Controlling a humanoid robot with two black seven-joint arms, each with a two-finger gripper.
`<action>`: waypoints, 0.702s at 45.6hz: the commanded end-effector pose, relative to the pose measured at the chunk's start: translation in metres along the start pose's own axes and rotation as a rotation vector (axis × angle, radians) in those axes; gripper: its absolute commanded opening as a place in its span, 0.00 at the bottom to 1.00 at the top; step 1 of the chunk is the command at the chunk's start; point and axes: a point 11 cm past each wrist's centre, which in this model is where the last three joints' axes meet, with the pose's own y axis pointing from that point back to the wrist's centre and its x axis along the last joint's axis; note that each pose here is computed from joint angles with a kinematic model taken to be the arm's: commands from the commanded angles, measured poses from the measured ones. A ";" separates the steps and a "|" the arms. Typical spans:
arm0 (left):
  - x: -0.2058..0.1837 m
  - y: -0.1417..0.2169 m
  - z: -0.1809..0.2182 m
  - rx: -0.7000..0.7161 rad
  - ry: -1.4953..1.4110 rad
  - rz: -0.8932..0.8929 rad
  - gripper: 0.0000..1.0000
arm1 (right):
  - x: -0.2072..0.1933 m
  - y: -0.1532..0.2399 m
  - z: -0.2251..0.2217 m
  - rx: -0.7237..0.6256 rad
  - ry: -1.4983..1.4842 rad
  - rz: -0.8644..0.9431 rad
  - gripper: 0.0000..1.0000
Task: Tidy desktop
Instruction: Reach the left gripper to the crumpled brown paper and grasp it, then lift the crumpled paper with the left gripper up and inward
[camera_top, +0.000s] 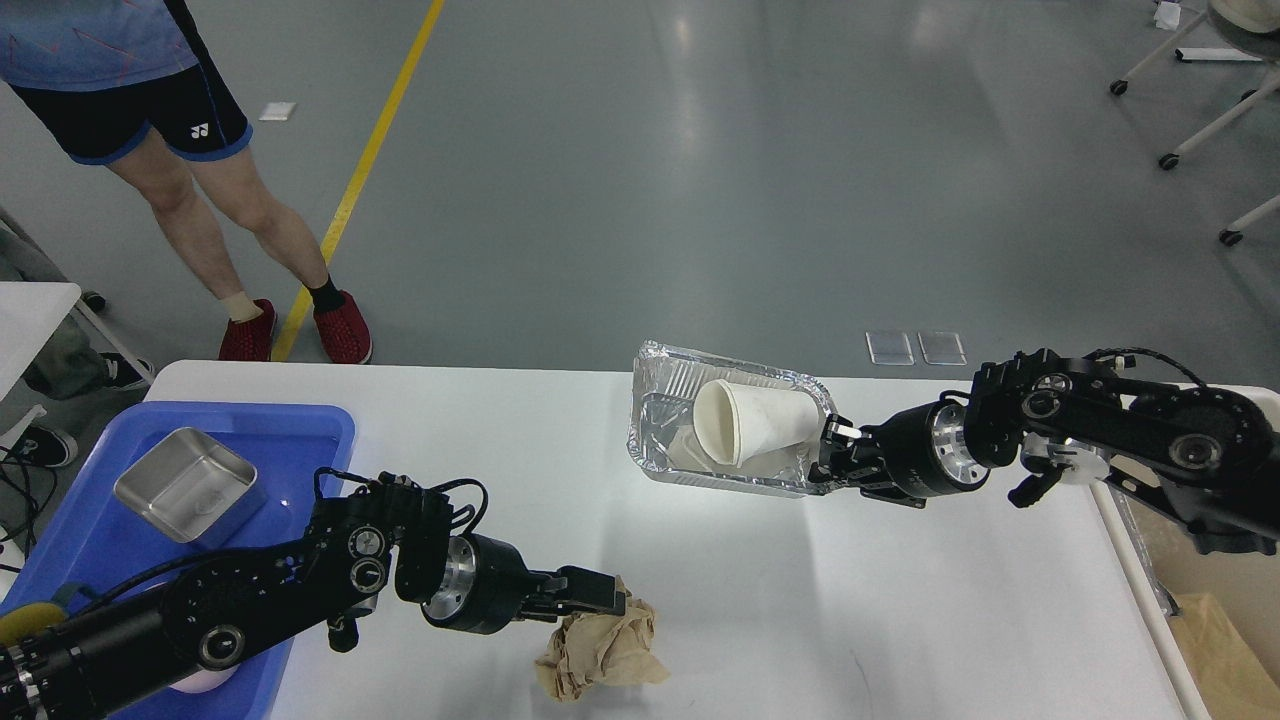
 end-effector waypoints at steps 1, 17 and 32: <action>0.003 -0.007 0.003 0.004 0.003 0.000 0.90 | 0.000 0.000 0.002 -0.004 0.002 0.001 0.00; -0.006 -0.019 -0.006 0.052 -0.036 -0.013 0.75 | -0.001 -0.001 0.000 0.005 -0.001 0.000 0.00; -0.016 -0.026 -0.007 0.087 -0.052 -0.067 0.16 | 0.000 0.000 0.001 0.004 -0.001 0.002 0.00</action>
